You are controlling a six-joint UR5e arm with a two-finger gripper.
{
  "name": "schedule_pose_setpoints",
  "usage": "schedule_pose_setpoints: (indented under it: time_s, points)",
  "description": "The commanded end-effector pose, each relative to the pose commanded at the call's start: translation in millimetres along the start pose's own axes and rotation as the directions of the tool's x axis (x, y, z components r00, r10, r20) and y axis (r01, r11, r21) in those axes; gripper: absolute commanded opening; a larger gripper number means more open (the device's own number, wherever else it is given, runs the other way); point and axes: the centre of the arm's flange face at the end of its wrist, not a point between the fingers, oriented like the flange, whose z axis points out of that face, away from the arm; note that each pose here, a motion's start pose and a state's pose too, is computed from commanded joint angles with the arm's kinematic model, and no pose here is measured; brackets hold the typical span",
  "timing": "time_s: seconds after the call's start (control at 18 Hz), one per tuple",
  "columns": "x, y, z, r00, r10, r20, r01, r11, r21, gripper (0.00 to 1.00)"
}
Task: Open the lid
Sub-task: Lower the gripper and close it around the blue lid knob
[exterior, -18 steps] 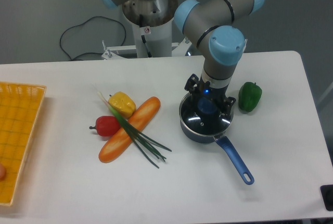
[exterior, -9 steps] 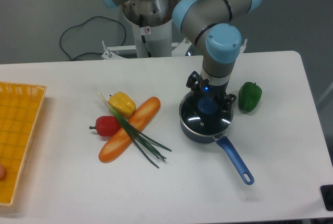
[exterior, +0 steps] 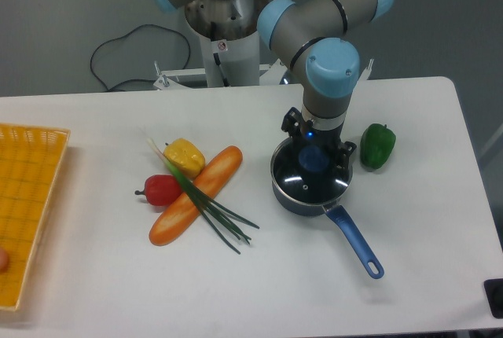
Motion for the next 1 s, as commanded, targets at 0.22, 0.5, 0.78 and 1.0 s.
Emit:
schedule_pose_setpoints:
  time_s: [0.22,0.5,0.78,1.0]
  points:
    - [0.3,-0.8,0.8,1.0,-0.003,-0.001,0.003,1.0,-0.001,1.0]
    - [-0.2,-0.7,2.6,1.0,-0.002,-0.003,0.002,1.0,-0.004,0.98]
    - [-0.3,-0.6,2.6,1.0,-0.003,-0.003,0.003,1.0,-0.006,0.97]
    - [0.5,-1.2,3.1,1.0,0.0,-0.003,0.0,1.0,-0.006,0.97]
